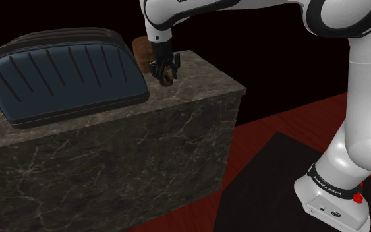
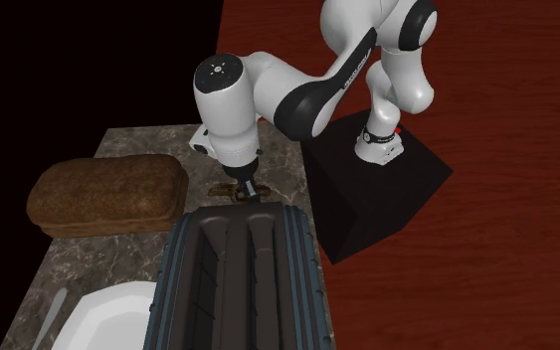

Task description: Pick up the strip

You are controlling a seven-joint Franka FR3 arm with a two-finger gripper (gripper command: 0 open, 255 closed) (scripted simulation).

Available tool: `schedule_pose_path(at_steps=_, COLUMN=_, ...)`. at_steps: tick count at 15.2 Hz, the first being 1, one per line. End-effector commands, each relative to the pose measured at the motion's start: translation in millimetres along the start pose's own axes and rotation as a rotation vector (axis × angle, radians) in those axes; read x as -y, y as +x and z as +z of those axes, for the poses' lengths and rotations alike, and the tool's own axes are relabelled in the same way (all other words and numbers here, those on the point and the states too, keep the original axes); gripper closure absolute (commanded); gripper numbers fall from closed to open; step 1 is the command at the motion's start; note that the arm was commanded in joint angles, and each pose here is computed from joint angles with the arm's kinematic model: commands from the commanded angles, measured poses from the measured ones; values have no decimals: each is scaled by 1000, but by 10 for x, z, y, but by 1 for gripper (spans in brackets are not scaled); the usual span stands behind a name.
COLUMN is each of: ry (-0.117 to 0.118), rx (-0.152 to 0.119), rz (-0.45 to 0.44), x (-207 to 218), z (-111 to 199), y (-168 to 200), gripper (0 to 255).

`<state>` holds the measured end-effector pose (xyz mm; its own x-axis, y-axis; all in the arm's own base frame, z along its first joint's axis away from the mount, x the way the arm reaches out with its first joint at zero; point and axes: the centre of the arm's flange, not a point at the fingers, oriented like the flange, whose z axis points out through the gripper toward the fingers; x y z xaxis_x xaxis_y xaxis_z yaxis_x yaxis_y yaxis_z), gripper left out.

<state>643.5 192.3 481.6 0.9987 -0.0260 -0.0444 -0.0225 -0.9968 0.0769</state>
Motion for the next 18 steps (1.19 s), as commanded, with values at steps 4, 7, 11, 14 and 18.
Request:
schedule_pose_path(at_steps=4, ry=0, rx=0, rz=0, x=-15, z=-150, y=-8, gripper=255)
schedule_pose_path(at_steps=7, ry=0, rx=0, rz=0, x=-27, z=-307, y=-15, gripper=255)
schedule_pose_path(at_steps=11, ry=0, rx=0, rz=0, x=-44, z=-518, y=-25, gripper=255)
schedule_pose_path(at_steps=14, ry=0, rx=0, rz=0, x=-56, z=-675, y=-32, gripper=255)
schedule_pose_path(at_steps=18, ry=0, rx=0, rz=0, x=-65, z=-789, y=-37, gripper=255)
